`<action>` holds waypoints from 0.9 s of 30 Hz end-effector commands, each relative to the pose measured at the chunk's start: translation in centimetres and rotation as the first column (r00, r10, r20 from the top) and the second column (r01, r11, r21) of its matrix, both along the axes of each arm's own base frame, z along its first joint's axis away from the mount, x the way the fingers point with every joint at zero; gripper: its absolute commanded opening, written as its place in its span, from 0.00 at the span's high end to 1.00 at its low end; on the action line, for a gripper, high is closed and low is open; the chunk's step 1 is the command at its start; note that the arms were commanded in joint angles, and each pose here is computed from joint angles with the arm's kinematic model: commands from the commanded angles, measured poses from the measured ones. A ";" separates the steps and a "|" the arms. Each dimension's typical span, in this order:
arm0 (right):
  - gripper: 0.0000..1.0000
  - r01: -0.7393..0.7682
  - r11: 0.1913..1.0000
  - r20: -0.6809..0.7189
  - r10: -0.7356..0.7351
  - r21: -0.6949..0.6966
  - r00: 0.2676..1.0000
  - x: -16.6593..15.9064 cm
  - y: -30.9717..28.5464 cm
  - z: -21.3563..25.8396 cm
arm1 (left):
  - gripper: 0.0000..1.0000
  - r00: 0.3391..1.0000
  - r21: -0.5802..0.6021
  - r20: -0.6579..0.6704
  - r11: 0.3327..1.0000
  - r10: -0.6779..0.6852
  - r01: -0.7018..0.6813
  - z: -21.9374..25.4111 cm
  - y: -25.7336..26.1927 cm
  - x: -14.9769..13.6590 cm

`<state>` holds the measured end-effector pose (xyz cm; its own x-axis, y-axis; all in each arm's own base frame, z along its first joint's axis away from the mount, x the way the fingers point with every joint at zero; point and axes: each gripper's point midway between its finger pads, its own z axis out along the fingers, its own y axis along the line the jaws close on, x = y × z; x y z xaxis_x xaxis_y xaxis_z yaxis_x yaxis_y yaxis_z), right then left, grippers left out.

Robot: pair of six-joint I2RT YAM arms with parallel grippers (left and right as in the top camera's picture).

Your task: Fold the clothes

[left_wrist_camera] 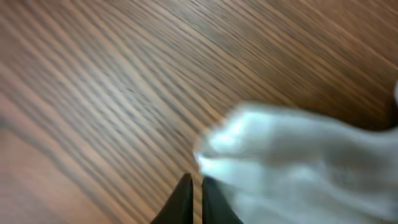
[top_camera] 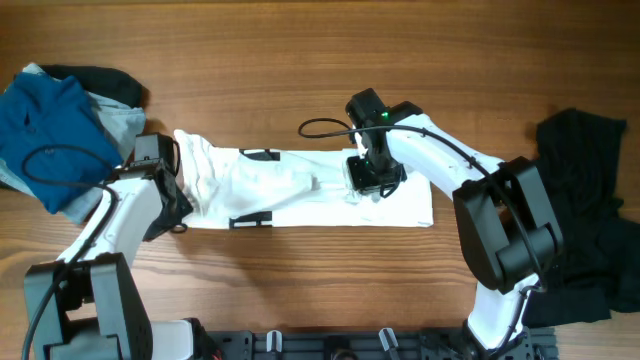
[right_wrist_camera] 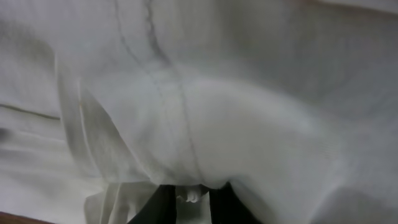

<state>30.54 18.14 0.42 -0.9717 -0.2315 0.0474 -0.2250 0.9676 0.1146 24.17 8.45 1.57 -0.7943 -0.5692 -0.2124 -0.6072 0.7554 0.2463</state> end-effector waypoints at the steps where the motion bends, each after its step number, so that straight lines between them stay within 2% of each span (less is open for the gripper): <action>1: 0.81 -0.006 0.999 -0.022 0.005 -0.036 1.000 -0.4 -0.8 -1.0 | 0.88 0.999 0.081 -0.041 0.997 0.013 -0.010 1.1 1.4 -1.0; 4: 0.81 -0.006 0.999 -0.018 0.005 -0.034 1.000 -0.3 -0.7 -1.1 | 0.87 0.998 0.105 -0.065 0.994 0.016 -0.009 1.4 1.8 -1.6; 7: 0.80 -0.007 0.999 -0.018 0.006 -0.033 1.000 -0.3 -0.7 -1.1 | 0.86 1.000 0.088 -0.001 0.996 0.014 -0.014 2.6 1.6 0.0; 9: 0.71 -0.008 0.999 -0.020 0.007 -0.034 1.000 -0.3 -0.7 -0.9 | 0.79 0.997 0.044 0.076 0.999 0.005 -0.009 4.1 1.0 2.0; 10: 0.67 -0.007 0.999 -0.018 0.006 -0.033 1.000 -0.2 -0.6 -0.6 | 0.69 0.993 0.007 0.116 1.000 -0.021 0.020 4.7 0.3 3.1; 12: 0.63 -0.009 1.000 0.012 0.009 -0.018 1.000 0.7 -0.2 1.2 | 0.20 0.966 -0.140 0.230 0.979 -0.116 0.151 5.6 -2.5 6.1; 13: 0.62 -0.009 1.000 0.032 0.010 -0.008 0.999 1.1 0.0 2.0 | 0.13 0.947 -0.204 0.282 0.954 -0.157 0.219 5.7 -4.0 7.2; 15: 0.58 -0.010 1.000 0.080 0.009 0.016 0.997 2.1 0.5 4.1 | 0.07 0.918 -0.277 0.334 0.908 -0.215 0.313 5.6 -5.9 8.3; 17: 0.51 -0.024 0.999 0.121 0.019 0.035 0.992 2.7 0.8 5.9 | 0.06 0.920 -0.302 0.318 0.896 -0.227 0.326 4.7 -6.3 8.3; 19: 0.26 -0.034 0.998 0.145 0.027 0.045 0.989 2.8 0.9 6.9 | 0.04 0.927 -0.314 0.276 0.888 -0.254 0.337 3.3 -6.4 8.0; 24: 0.25 -0.033 0.999 0.132 0.027 0.039 0.991 2.5 0.7 7.0 | 0.03 0.943 -0.365 0.153 0.870 -0.296 0.332 -0.5 -6.6 6.6; 27: 0.25 -0.030 0.999 0.132 0.024 0.039 0.991 2.5 0.7 7.0 | 0.06 0.952 -0.397 0.085 0.866 -0.294 0.304 -2.5 -6.7 5.7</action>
<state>32.43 19.00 6.63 -0.9656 -0.2531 -0.0598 -0.2591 0.9565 0.1341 30.48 2.03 0.63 -0.9244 -0.3693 -0.0955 -0.3570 0.9258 -0.1241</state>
